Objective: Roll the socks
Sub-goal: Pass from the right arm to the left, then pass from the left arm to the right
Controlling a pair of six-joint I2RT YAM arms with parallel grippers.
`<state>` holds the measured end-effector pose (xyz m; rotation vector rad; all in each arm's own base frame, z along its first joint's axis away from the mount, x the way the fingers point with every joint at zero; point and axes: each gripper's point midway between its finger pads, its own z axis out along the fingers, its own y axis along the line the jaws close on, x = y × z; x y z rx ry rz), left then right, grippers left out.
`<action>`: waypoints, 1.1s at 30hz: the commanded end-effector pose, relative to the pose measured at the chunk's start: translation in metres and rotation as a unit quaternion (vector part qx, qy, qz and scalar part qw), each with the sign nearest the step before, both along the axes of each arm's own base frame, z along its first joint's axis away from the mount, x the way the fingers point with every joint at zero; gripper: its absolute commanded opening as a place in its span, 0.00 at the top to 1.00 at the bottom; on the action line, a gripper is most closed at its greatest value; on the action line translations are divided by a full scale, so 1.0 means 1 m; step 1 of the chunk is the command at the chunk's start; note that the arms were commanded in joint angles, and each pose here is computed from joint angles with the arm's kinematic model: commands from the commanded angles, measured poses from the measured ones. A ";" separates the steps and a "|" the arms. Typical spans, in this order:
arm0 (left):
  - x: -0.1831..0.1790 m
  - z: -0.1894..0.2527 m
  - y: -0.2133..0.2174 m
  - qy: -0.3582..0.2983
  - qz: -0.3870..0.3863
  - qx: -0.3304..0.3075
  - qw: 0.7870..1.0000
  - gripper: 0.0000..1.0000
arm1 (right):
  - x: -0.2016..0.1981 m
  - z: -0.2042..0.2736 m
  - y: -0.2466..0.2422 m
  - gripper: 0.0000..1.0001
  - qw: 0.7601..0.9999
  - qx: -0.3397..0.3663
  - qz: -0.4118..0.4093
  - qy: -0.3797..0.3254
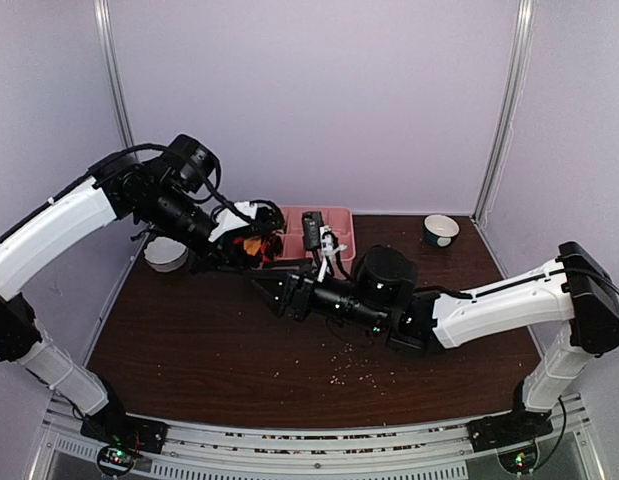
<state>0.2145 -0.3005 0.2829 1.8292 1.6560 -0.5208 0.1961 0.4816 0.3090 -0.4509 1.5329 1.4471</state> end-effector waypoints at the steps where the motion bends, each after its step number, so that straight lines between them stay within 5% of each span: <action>1: -0.058 0.005 -0.004 0.157 -0.097 -0.022 0.983 1.00 | -0.032 0.058 -0.017 0.26 0.986 0.019 0.038 -0.161; 10: -0.065 0.011 -0.005 0.174 -0.110 -0.031 0.978 1.00 | -0.011 0.046 -0.006 0.38 0.983 -0.077 -0.001 -0.168; 20: -0.064 0.012 -0.006 0.186 -0.110 -0.025 0.976 1.00 | -0.024 0.039 0.001 0.38 0.985 -0.055 0.043 -0.155; 25: -0.060 0.016 -0.006 0.182 -0.104 -0.029 0.977 1.00 | -0.018 0.031 0.003 0.58 0.986 -0.071 0.042 -0.142; 30: -0.055 0.016 -0.005 0.177 -0.096 -0.029 0.979 1.00 | -0.015 0.020 0.002 0.58 0.987 -0.092 0.044 -0.126; 32: -0.055 0.016 -0.005 0.176 -0.096 -0.030 0.979 1.00 | -0.011 0.018 0.001 0.73 0.987 -0.099 0.038 -0.123; 33: -0.054 0.016 -0.005 0.176 -0.095 -0.030 0.979 1.00 | -0.009 0.018 0.001 0.91 0.987 -0.101 0.036 -0.123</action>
